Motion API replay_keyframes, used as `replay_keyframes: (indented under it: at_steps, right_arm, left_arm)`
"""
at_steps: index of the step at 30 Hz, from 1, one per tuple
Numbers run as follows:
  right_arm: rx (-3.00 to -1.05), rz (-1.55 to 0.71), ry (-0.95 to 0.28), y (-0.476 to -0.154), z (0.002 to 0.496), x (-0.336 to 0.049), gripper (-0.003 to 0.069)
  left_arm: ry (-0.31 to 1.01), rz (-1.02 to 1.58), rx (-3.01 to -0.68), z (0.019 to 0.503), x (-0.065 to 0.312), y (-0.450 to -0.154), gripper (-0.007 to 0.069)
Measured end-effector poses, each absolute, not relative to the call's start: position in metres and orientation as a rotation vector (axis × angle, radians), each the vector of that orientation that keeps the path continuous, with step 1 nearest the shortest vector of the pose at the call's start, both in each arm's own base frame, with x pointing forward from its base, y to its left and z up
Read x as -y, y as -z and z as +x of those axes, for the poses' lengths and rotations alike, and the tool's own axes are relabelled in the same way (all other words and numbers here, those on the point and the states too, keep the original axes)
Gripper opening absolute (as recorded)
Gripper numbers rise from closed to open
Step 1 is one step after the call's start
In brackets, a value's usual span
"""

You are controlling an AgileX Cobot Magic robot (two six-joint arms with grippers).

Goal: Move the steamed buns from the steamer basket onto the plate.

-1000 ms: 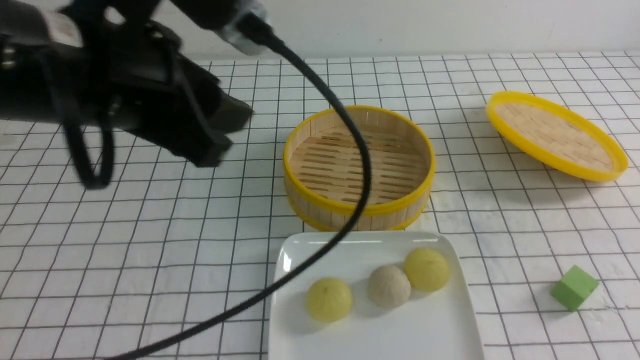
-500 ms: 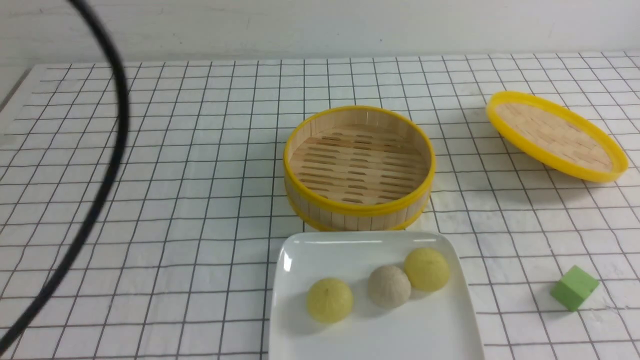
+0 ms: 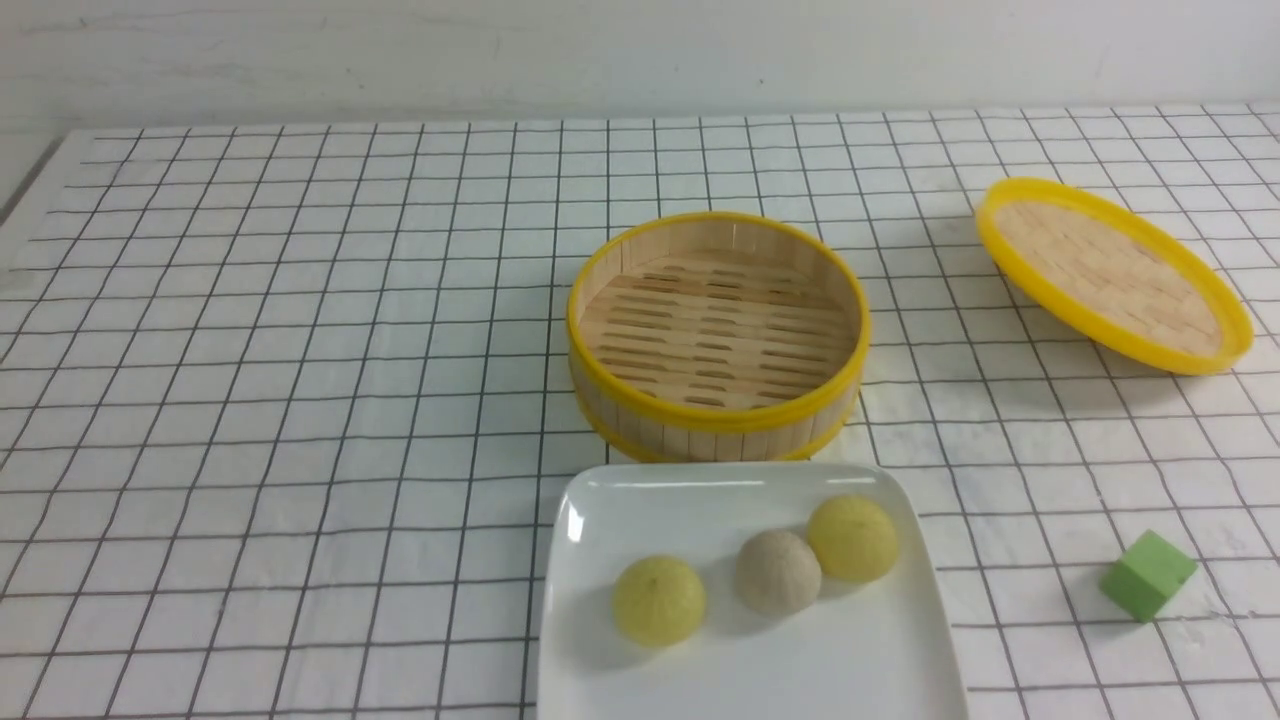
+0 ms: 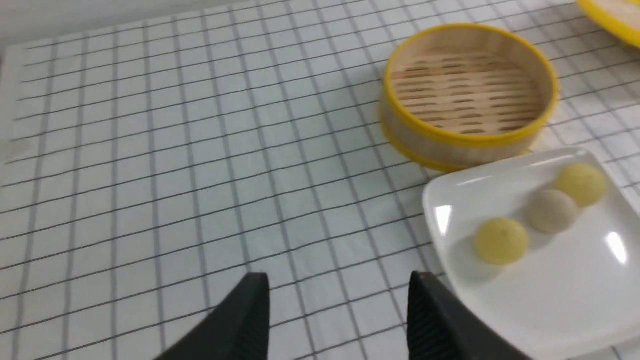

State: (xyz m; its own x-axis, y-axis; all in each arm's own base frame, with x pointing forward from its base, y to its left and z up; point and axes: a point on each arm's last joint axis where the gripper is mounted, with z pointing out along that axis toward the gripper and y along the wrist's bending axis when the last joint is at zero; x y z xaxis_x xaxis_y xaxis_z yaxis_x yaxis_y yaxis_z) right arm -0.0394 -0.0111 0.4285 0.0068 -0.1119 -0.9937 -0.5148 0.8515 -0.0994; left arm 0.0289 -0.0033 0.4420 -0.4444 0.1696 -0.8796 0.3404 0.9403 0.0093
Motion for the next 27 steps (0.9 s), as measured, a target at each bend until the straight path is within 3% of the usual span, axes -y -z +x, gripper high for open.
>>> replay_keyframes:
  at_steps: [9, 16, 27]
  right_arm:
    - [-1.546, -0.624, -0.461, -0.355, -0.03, -0.008, 0.0384]
    - [-1.438, -0.549, -0.465, -0.341, -0.024, -0.008, 0.0384]
    - [-1.489, -0.555, -0.456, -0.324, -0.013, -0.013, 0.0384]
  left_arm:
    - [0.291, 0.532, -1.986, 0.012, 0.008, -0.396, 0.0394]
    - [0.29, 0.557, -1.864, 0.003, 0.005, -0.348, 0.0392]
    - [0.292, 0.545, -1.797, -0.002, 0.003, -0.322, 0.0391]
